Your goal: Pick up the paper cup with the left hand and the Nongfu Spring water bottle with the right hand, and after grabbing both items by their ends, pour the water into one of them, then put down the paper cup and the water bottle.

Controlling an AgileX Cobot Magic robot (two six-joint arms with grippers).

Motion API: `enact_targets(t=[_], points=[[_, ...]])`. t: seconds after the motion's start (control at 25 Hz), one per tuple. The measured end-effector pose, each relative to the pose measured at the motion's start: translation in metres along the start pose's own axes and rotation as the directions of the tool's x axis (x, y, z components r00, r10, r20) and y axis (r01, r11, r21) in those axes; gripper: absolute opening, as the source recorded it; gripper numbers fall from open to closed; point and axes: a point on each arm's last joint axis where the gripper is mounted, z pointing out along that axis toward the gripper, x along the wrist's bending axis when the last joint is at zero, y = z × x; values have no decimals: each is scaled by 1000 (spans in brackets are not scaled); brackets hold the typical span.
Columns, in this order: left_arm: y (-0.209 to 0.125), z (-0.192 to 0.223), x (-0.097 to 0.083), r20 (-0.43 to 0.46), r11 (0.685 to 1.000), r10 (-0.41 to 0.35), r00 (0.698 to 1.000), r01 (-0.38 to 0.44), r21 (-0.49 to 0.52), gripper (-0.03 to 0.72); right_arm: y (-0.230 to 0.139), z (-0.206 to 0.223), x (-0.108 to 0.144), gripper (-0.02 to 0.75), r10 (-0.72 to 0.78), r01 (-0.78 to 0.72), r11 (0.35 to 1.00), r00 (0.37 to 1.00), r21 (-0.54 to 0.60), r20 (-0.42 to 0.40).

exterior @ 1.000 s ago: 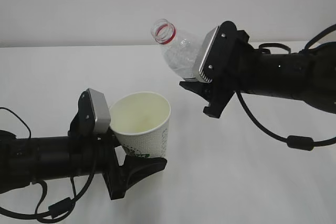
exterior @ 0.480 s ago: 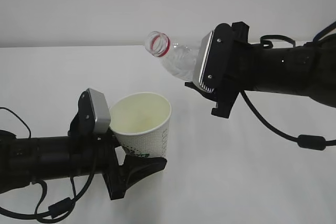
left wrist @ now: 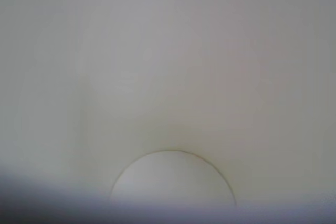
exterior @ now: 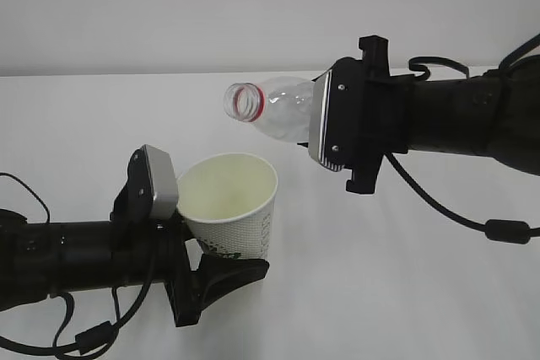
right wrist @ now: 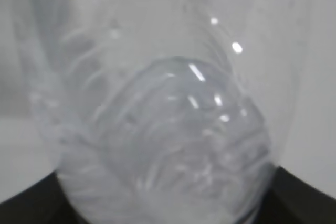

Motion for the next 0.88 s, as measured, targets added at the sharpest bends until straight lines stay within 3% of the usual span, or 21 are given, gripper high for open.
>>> enact_targets(t=[0.88], points=[[-1,0,-4,41,1000,23,999,-23,10,530,0,0,0,509,-187,187,982,982,4,-3]])
